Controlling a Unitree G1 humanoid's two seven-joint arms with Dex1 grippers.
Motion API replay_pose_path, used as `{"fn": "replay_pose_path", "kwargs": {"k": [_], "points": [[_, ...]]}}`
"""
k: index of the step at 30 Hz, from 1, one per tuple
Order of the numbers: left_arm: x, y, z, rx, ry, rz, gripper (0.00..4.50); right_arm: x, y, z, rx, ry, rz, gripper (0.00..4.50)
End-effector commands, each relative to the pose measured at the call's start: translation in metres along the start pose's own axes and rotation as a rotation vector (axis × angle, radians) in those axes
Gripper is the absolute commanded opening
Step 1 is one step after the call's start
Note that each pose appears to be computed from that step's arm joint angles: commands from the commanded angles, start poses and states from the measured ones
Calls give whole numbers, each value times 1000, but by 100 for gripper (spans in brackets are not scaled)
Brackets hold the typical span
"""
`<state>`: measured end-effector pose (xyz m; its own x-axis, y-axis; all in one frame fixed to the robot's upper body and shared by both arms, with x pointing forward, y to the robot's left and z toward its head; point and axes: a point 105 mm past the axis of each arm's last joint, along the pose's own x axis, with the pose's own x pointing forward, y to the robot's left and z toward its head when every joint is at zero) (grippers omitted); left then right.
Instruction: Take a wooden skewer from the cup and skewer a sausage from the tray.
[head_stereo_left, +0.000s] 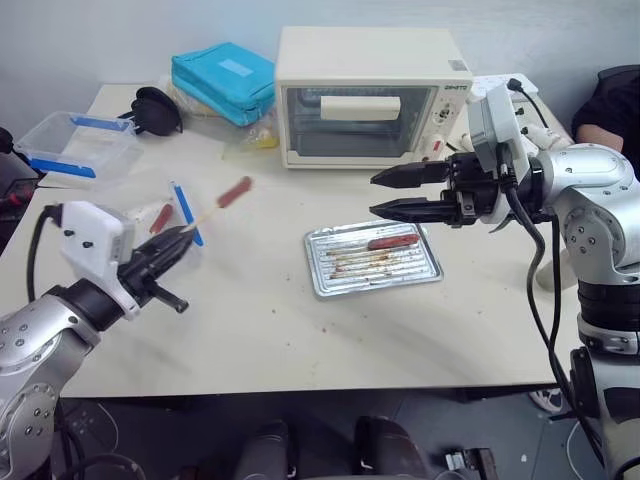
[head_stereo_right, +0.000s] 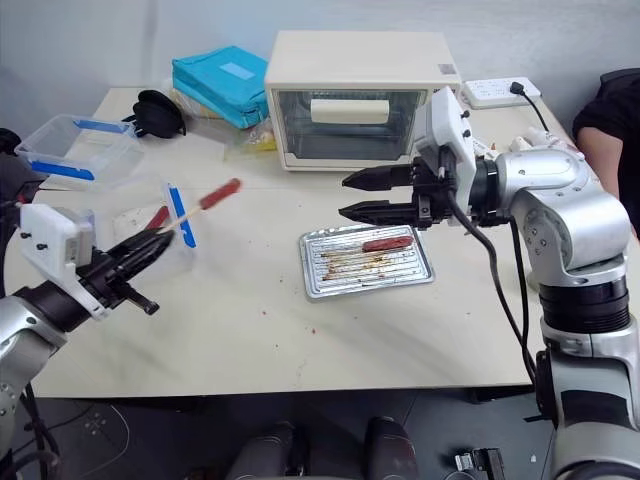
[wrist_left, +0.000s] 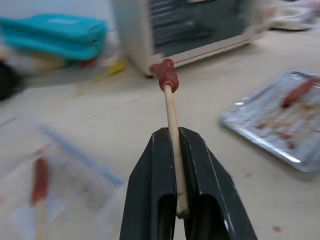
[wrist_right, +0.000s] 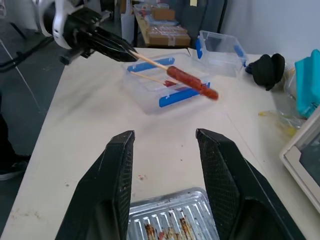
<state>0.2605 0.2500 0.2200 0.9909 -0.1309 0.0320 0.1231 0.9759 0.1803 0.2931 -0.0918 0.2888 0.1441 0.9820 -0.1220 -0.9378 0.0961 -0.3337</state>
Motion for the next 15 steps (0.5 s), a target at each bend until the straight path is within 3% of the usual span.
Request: {"fn": "replay_pose_path", "kwargs": {"k": [1, 5, 15], "points": [[-7, 42, -3, 27, 8, 245, 0, 3, 7, 13, -17, -53, 6, 203], [-1, 70, -19, 0, 39, 302, 0, 5, 12, 18, -14, -64, 24, 203], [27, 81, -49, 29, 105, 225, 0, 3, 19, 27, -10, -80, 27, 203]]}}
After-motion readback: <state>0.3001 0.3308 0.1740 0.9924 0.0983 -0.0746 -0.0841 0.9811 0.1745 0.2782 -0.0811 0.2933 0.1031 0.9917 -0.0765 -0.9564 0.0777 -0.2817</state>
